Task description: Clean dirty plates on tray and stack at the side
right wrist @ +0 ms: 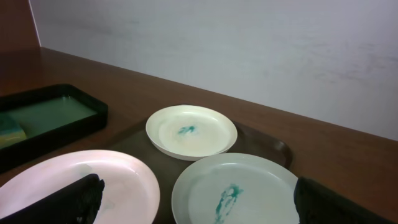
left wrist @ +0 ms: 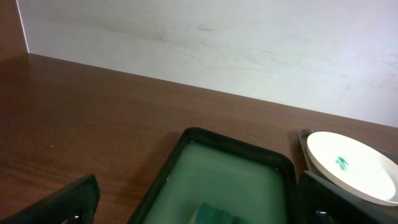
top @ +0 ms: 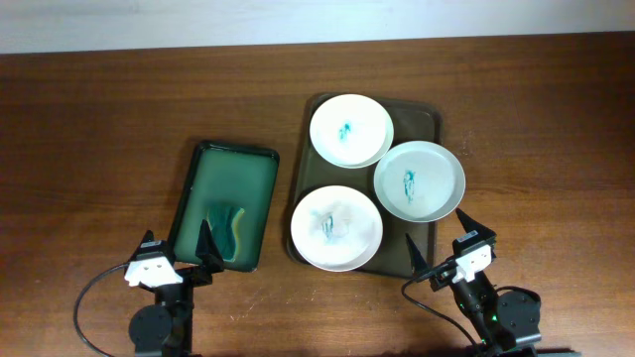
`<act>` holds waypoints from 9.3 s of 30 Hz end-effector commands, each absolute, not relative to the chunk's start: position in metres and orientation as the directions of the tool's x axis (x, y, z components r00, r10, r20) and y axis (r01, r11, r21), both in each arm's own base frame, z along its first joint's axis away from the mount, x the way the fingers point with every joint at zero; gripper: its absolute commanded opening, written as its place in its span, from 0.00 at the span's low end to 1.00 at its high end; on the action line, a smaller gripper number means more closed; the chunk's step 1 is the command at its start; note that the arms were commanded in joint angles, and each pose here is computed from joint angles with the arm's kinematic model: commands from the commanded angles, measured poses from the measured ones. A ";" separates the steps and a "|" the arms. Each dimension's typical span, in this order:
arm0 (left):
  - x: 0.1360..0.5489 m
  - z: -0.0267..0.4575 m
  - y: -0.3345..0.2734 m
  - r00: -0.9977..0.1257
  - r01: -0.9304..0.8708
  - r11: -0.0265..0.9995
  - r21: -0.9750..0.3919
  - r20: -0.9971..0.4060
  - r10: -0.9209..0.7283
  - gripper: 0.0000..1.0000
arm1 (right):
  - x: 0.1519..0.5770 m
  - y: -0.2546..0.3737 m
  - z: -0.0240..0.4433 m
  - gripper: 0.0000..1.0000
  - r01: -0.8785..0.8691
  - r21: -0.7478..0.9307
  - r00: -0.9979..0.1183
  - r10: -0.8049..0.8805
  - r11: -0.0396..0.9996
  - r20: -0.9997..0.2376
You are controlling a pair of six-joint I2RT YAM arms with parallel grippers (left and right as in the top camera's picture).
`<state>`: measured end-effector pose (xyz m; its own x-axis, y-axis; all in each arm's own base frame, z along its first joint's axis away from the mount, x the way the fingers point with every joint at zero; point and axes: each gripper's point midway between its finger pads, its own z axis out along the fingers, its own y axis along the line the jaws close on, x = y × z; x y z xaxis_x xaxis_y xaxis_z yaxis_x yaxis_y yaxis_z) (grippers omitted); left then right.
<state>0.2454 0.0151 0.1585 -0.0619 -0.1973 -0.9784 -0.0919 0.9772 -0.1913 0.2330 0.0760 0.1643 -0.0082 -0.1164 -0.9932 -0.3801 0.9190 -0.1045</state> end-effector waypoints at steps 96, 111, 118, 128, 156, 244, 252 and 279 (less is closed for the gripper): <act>0.355 -0.005 -0.423 -0.952 0.306 0.839 -0.450 -0.132 0.276 0.00 | 0.341 0.001 0.022 0.04 0.212 0.241 -0.963 0.244 0.947 -0.111; 0.302 0.027 -0.481 -0.847 0.453 0.578 -0.679 -0.124 0.518 0.00 | 0.336 0.001 0.021 0.04 0.245 0.241 -0.959 0.271 0.939 -0.082; 0.380 -0.021 -0.332 -0.905 0.395 0.911 0.114 -0.124 0.408 0.00 | 0.335 0.001 0.021 0.04 0.246 0.241 -0.959 0.271 0.939 -0.078; 0.406 0.178 -0.297 -0.854 0.391 0.904 0.172 -0.300 0.426 0.00 | 0.328 0.011 0.023 0.04 0.247 0.286 -0.963 0.268 0.926 -0.037; 0.370 0.042 -0.046 -0.998 -0.063 0.998 -0.008 -0.015 -0.063 0.18 | 0.327 0.029 0.189 0.04 0.129 0.095 -0.783 0.160 0.987 -0.601; 0.364 0.004 -0.207 -0.979 0.186 0.965 0.184 -0.050 0.198 0.00 | 0.314 0.100 0.032 0.04 0.002 0.110 -0.988 0.019 0.994 -0.156; 0.298 0.031 -0.384 -0.911 0.294 0.671 -0.680 0.013 0.412 0.00 | 0.312 0.097 0.031 0.04 0.012 0.098 -0.989 0.026 0.995 -0.147; 0.338 0.025 -0.338 -0.945 0.300 0.851 -0.430 -0.014 0.326 0.07 | 0.318 0.124 -0.016 0.04 -0.072 0.223 -0.993 -0.049 0.972 -0.105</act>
